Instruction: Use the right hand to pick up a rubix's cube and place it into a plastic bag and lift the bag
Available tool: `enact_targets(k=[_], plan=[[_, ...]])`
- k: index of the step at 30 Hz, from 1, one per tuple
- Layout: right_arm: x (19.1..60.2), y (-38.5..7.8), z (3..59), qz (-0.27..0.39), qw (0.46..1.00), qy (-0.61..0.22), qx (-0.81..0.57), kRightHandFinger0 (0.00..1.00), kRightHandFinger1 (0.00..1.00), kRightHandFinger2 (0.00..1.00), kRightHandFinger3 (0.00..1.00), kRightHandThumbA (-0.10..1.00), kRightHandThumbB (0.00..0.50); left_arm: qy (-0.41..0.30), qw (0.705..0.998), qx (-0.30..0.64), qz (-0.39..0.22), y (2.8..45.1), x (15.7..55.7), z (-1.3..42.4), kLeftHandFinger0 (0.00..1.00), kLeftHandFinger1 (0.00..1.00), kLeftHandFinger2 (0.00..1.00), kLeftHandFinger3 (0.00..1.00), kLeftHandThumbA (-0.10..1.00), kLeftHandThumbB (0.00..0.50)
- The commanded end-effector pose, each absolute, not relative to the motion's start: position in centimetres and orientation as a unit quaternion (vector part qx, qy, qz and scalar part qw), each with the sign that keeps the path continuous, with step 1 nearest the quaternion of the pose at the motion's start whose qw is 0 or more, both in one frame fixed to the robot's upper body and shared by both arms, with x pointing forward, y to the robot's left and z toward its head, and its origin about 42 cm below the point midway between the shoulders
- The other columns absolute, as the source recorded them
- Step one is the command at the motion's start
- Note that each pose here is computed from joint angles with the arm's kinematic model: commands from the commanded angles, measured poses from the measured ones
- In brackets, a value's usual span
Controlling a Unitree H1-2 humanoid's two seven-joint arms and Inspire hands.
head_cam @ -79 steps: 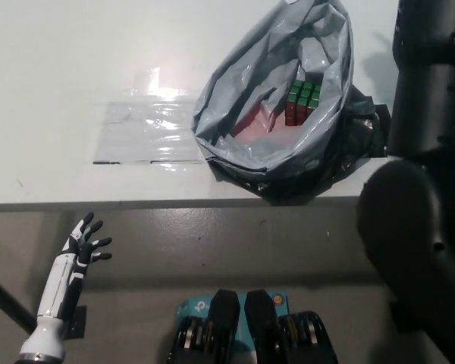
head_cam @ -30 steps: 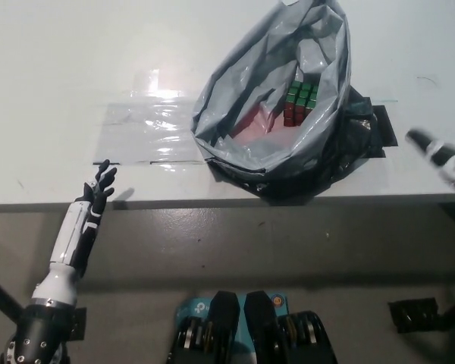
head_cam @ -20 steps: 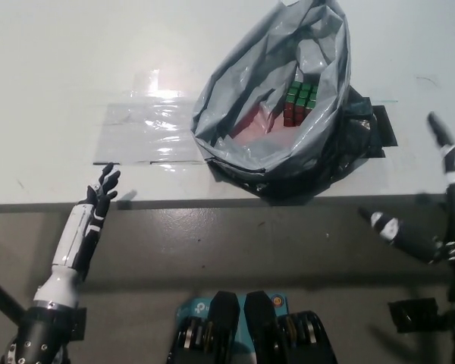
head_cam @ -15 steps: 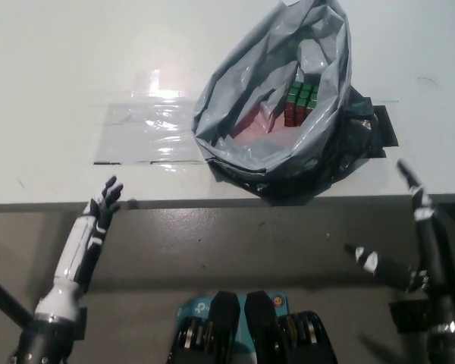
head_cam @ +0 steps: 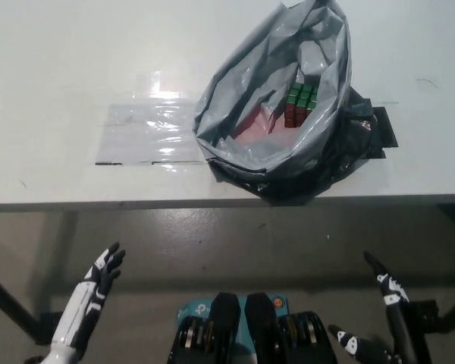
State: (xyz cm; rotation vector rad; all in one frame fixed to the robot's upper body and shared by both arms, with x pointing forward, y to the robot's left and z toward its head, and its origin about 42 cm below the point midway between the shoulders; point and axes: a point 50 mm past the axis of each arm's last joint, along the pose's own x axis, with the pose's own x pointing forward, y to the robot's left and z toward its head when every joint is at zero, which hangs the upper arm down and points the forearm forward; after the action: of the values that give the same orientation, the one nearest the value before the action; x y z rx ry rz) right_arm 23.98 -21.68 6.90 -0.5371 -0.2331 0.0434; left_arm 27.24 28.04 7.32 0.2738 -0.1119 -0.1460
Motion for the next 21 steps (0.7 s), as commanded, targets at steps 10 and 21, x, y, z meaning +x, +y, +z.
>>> enact_targets(k=[10,21], plan=[[23.96,-21.25,7.48,0.032,0.957,-0.15,-0.245,1.0,1.0,1.0,1.0,0.87,0.177,-0.1,0.98,0.146,-0.088,27.98,27.37,8.74,1.0,1.0,1.0,1.0,1.0,0.303],[23.1,-21.07,7.2,0.048,0.96,-0.119,-0.249,1.0,1.0,1.0,1.0,0.88,0.175,-0.096,0.979,0.151,-0.099,27.83,27.21,8.83,1.0,1.0,1.0,1.0,1.0,0.27]])
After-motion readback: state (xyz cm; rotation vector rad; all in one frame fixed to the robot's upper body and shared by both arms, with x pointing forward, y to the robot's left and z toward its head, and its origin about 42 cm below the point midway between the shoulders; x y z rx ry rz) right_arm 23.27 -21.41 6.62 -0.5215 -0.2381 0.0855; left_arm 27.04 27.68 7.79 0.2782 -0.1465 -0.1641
